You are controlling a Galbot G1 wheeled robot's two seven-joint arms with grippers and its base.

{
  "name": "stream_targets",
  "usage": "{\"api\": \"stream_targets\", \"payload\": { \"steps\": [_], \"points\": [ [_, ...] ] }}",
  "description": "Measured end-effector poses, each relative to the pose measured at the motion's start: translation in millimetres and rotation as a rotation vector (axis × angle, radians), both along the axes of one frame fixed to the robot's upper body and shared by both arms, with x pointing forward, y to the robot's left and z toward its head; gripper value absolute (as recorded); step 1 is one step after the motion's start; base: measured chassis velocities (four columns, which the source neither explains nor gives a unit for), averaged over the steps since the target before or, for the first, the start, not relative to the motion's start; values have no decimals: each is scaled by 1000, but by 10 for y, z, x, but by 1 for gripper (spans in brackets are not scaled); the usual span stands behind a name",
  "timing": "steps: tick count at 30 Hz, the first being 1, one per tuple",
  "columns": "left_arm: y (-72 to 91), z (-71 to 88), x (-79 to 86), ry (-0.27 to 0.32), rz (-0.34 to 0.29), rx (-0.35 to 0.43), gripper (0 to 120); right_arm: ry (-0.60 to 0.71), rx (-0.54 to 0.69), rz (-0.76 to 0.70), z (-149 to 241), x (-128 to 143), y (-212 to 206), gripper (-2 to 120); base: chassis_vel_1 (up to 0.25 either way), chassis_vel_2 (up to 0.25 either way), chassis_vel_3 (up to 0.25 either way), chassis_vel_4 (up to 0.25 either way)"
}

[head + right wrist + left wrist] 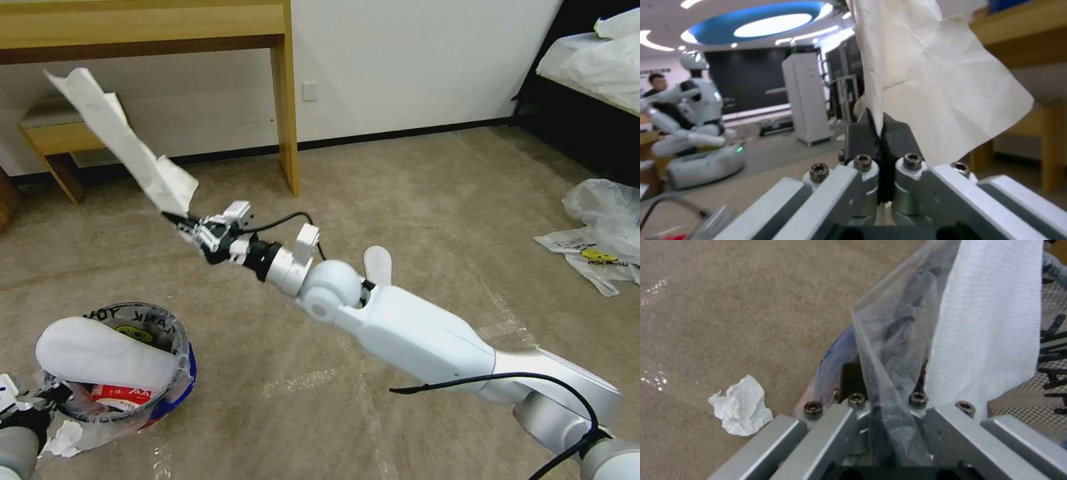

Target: Pick up the trash bin and place the garbage on the floor into it.

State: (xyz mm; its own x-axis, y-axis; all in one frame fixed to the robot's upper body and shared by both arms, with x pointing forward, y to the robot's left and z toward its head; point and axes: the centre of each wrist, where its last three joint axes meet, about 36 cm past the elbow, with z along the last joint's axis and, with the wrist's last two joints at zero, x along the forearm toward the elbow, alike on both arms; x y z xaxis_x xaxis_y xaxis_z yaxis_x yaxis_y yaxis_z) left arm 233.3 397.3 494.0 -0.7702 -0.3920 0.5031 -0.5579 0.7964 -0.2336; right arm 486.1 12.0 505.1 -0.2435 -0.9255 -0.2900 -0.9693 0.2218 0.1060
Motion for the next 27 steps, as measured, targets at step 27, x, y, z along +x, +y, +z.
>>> {"api": "stream_targets", "payload": {
  "steps": [27],
  "points": [
    [30, 8, 38, -5, -2, -3, 1, 83, -190, 86, -952, -437, 194, 0, 0, 0, 0, 0]
  ]
}}
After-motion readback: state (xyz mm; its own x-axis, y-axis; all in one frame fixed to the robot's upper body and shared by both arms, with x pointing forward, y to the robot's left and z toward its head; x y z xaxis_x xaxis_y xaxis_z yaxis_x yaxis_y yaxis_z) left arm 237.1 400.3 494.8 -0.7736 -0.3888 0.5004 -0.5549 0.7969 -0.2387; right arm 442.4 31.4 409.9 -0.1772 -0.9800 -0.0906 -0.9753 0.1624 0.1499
